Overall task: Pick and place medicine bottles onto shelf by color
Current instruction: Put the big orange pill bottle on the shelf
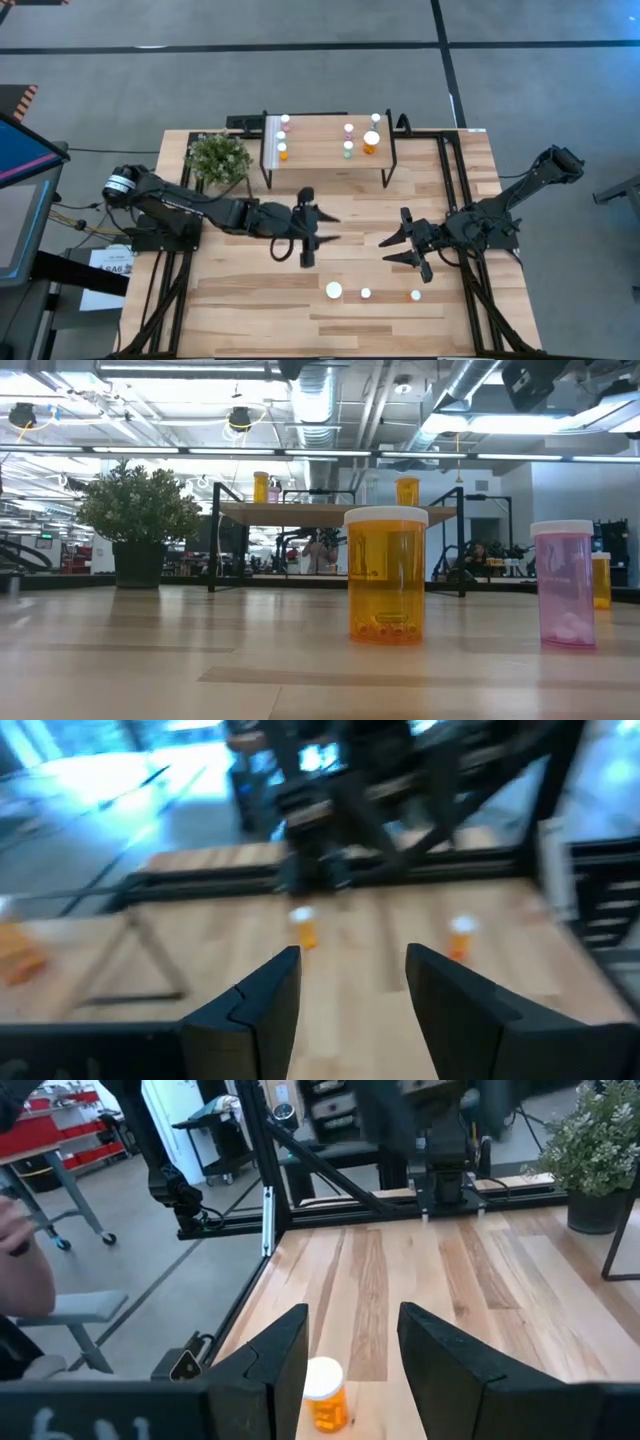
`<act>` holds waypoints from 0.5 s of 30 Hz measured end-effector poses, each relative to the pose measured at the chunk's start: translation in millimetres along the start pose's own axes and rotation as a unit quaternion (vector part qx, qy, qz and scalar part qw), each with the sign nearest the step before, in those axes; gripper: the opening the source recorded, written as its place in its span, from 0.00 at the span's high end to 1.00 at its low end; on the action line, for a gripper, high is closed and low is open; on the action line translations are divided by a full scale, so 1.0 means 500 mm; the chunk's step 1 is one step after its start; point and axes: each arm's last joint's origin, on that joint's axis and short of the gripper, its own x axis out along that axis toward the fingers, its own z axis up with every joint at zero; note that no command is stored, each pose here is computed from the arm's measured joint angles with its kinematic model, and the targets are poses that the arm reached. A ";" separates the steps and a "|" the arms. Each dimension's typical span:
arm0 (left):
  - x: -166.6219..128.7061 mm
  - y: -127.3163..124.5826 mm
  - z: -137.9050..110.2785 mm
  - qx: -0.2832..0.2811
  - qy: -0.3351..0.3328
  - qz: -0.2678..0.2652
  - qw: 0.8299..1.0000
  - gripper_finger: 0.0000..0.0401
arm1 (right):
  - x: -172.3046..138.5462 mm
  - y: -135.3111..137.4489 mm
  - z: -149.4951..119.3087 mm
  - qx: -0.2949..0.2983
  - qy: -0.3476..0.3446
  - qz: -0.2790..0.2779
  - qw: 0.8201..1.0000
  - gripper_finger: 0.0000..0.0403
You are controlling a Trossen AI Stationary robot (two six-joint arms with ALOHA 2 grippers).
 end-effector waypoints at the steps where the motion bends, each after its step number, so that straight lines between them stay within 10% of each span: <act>1: 0.001 -0.003 -0.009 -0.002 -0.008 -0.016 1.000 0.57 | 0.000 0.000 0.000 0.000 0.000 0.000 1.000 0.56; 15: -0.006 -0.070 -0.100 -0.054 0.036 -0.119 0.991 0.57 | 0.002 -0.006 0.001 -0.003 -0.003 -0.010 1.000 0.56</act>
